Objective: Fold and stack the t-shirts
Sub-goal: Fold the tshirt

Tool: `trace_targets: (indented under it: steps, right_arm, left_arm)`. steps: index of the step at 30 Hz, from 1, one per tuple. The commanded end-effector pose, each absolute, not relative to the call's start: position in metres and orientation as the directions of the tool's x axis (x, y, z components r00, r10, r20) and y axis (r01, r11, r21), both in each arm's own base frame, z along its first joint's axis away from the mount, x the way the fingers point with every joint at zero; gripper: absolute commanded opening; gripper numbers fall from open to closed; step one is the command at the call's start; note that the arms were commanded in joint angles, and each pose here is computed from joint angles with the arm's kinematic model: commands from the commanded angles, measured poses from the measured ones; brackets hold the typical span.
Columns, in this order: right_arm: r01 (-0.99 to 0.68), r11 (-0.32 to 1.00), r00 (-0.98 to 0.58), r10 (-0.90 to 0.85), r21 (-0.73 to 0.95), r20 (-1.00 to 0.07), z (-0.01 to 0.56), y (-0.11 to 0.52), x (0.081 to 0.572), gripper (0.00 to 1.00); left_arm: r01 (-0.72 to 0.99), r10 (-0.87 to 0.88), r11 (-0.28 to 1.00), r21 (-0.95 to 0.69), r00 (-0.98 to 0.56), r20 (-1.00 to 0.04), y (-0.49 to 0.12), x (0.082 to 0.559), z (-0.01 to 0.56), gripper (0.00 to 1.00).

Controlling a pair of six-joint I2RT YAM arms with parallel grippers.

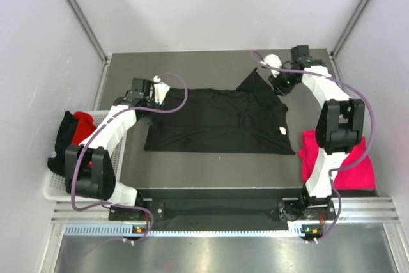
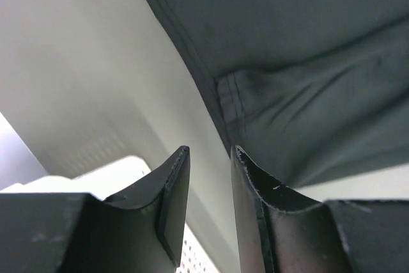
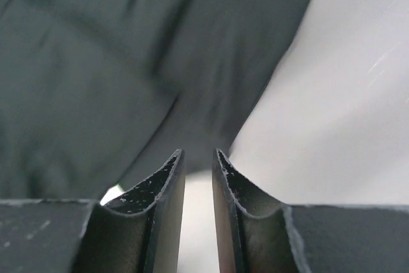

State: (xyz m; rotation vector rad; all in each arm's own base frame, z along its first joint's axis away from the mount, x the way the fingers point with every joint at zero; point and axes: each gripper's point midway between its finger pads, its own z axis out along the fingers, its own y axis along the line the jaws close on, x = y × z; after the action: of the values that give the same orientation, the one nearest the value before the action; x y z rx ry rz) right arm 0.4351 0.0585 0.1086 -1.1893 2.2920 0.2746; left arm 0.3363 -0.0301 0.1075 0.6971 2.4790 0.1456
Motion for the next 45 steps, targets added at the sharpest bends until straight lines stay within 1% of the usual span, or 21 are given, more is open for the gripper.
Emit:
trace_targets:
  steps: [1, 3, 4, 5, 6, 11, 13, 14, 15, 17, 22, 25, 33, 41, 45]
  right_arm:
    - [-0.758, 0.567, -0.251, -0.71, -0.322, -0.658, 0.152, 0.085, 0.51, 0.24]
    - [-0.751, 0.518, -0.152, -0.738, -0.408, -0.657, 0.159, 0.097, 0.535, 0.26]
    - [-0.757, 0.502, -0.137, -0.748, -0.418, -0.65, 0.15, 0.101, 0.544, 0.26]
    - [-0.745, 0.488, -0.092, -0.75, -0.454, -0.655, 0.162, 0.105, 0.557, 0.26]
    - [-0.751, 0.465, -0.064, -0.757, -0.468, -0.65, 0.162, 0.109, 0.563, 0.28]
    - [-0.746, 0.424, -0.023, -0.787, -0.514, -0.617, 0.156, 0.113, 0.61, 0.29]
    - [-0.738, 0.41, -0.005, -0.798, -0.537, -0.603, 0.154, 0.112, 0.62, 0.29]
    - [-0.744, 0.398, -0.005, -0.807, -0.537, -0.591, 0.142, 0.112, 0.624, 0.29]
    - [-0.736, 0.371, 0.025, -0.822, -0.567, -0.569, 0.145, 0.113, 0.63, 0.29]
    - [-0.735, 0.357, 0.025, -0.835, -0.576, -0.549, 0.132, 0.111, 0.637, 0.29]
    - [-0.763, 0.332, 0.029, -0.839, -0.555, -0.543, 0.108, 0.115, 0.637, 0.33]
    - [-0.777, 0.32, 0.027, -0.843, -0.543, -0.537, 0.093, 0.117, 0.637, 0.33]
    - [-0.779, 0.302, 0.043, -0.849, -0.549, -0.527, 0.078, 0.124, 0.643, 0.36]
    - [-0.787, 0.273, 0.078, -0.845, -0.553, -0.529, 0.071, 0.142, 0.644, 0.35]
    - [-0.791, 0.261, 0.085, -0.848, -0.553, -0.523, 0.069, 0.145, 0.643, 0.31]
  left_arm:
    - [0.389, 0.439, 0.894, 0.221, -0.672, -0.596, -0.041, 0.365, 0.132, 0.37]
    - [0.39, 0.435, 0.896, 0.213, -0.673, -0.597, -0.042, 0.362, 0.131, 0.37]
    - [0.391, 0.436, 0.896, 0.212, -0.677, -0.593, -0.042, 0.36, 0.128, 0.37]
    - [0.39, 0.436, 0.896, 0.213, -0.678, -0.592, -0.041, 0.358, 0.128, 0.37]
    - [0.389, 0.436, 0.896, 0.214, -0.677, -0.593, -0.041, 0.357, 0.128, 0.37]
    - [0.39, 0.434, 0.896, 0.211, -0.677, -0.594, -0.04, 0.35, 0.126, 0.37]
    - [0.386, 0.427, 0.9, 0.205, -0.675, -0.602, -0.041, 0.35, 0.127, 0.37]
    - [0.384, 0.424, 0.901, 0.203, -0.674, -0.605, -0.042, 0.351, 0.127, 0.37]
    - [0.386, 0.425, 0.9, 0.203, -0.675, -0.602, -0.042, 0.351, 0.126, 0.37]
    - [0.384, 0.423, 0.901, 0.201, -0.68, -0.599, -0.042, 0.351, 0.124, 0.37]
    - [0.384, 0.42, 0.903, 0.195, -0.687, -0.593, -0.042, 0.351, 0.118, 0.38]
    - [0.384, 0.419, 0.903, 0.192, -0.692, -0.588, -0.042, 0.35, 0.116, 0.38]
    - [0.384, 0.418, 0.904, 0.189, -0.697, -0.583, -0.042, 0.347, 0.11, 0.38]
    - [0.388, 0.421, 0.903, 0.186, -0.706, -0.57, -0.041, 0.345, 0.101, 0.38]
    - [0.389, 0.423, 0.902, 0.187, -0.705, -0.569, -0.041, 0.346, 0.101, 0.38]
